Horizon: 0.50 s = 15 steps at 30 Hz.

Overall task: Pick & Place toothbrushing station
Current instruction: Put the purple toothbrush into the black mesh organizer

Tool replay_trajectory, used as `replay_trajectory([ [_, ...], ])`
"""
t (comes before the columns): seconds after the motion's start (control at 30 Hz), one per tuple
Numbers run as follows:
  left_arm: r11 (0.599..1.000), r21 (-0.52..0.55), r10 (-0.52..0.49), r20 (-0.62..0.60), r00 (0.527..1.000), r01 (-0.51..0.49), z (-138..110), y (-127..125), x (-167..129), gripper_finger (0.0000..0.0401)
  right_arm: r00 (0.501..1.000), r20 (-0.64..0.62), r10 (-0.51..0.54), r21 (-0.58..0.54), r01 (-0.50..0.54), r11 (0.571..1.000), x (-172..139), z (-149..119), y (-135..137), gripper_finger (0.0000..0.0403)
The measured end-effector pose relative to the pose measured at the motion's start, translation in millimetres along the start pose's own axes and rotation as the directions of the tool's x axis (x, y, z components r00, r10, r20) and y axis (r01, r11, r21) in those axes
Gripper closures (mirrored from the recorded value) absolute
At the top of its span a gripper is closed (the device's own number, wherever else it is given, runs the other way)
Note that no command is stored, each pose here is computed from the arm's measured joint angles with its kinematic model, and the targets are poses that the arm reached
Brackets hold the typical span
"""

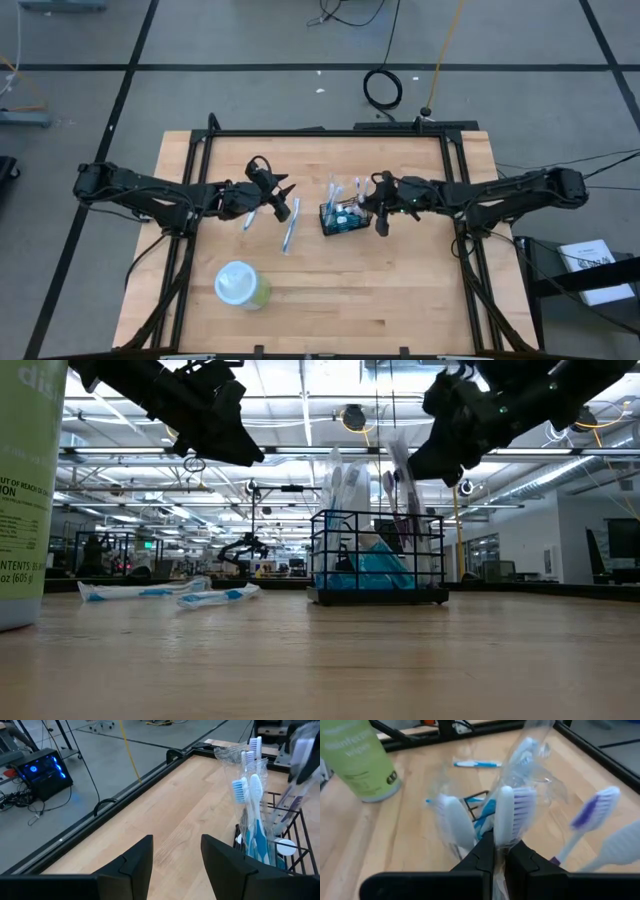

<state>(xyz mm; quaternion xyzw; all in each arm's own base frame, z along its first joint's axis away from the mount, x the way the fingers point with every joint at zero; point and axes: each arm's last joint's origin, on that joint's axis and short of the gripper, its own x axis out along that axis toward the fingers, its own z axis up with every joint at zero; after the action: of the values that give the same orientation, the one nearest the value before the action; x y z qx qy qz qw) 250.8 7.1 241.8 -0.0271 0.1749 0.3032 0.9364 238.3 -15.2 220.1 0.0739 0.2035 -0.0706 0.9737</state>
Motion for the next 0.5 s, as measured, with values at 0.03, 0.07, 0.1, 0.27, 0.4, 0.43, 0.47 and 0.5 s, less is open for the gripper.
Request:
replay_trajectory([
  [0.03, 1.0, 0.0, 0.0, 0.0, 1.0, 0.0, 0.0, 0.0, 0.0, 0.0231, 1.0, -0.006, -0.001, 0.002, 0.001, 1.0, 2.3, -1.2, -0.1, 0.0391],
  [0.07, 1.0, 0.0, 0.0, -0.001, 1.0, 0.0, -0.1, 0.0, 0.0, 0.0231, 1.0, -0.01, -0.002, 0.003, 0.002, 1.0, 4.2, -2.2, -0.1, 0.0391],
  [0.1, 1.0, 0.001, 0.0, -0.001, 1.0, 0.0, -0.2, 0.0, 0.0, 0.0231, 1.0, -0.012, -0.002, 0.005, 0.002, 1.0, 6.3, -3.1, -0.1, 0.0391],
  [0.27, 1.0, 0.001, -0.001, -0.002, 1.0, 0.001, -0.2, 0.0, 0.0, 0.0231, 1.0, -0.01, -0.001, 0.013, 0.001, 1.0, 14.4, -5.7, 0.0, 0.0391],
  [0.4, 1.0, 0.002, -0.001, -0.003, 1.0, 0.001, -0.3, 0.0, 0.0, 0.0231, 1.0, -0.014, -0.001, 0.02, 0.001, 1.0, 17.3, -7.1, -0.1, 0.0389],
  [0.43, 1.0, 0.002, -0.001, -0.003, 1.0, 0.001, -0.3, 0.0, 0.0, 0.0231, 1.0, -0.013, -0.001, 0.02, 0.001, 1.0, 17.6, -7.0, -0.1, 0.0387],
  [0.47, 1.0, 0.002, -0.001, -0.004, 1.0, 0.001, -0.4, 0.0, 0.0, 0.0231, 1.0, -0.013, -0.001, 0.02, 0.001, 1.0, 17.6, -7.0, 0.0, 0.0385],
  [0.5, 1.0, 0.003, -0.001, -0.005, 1.0, 0.001, -0.6, 0.1, 0.0, 0.0231, 1.0, -0.012, 0.0, 0.02, 0.0, 1.0, 17.6, -6.9, 0.0, 0.0383],
])
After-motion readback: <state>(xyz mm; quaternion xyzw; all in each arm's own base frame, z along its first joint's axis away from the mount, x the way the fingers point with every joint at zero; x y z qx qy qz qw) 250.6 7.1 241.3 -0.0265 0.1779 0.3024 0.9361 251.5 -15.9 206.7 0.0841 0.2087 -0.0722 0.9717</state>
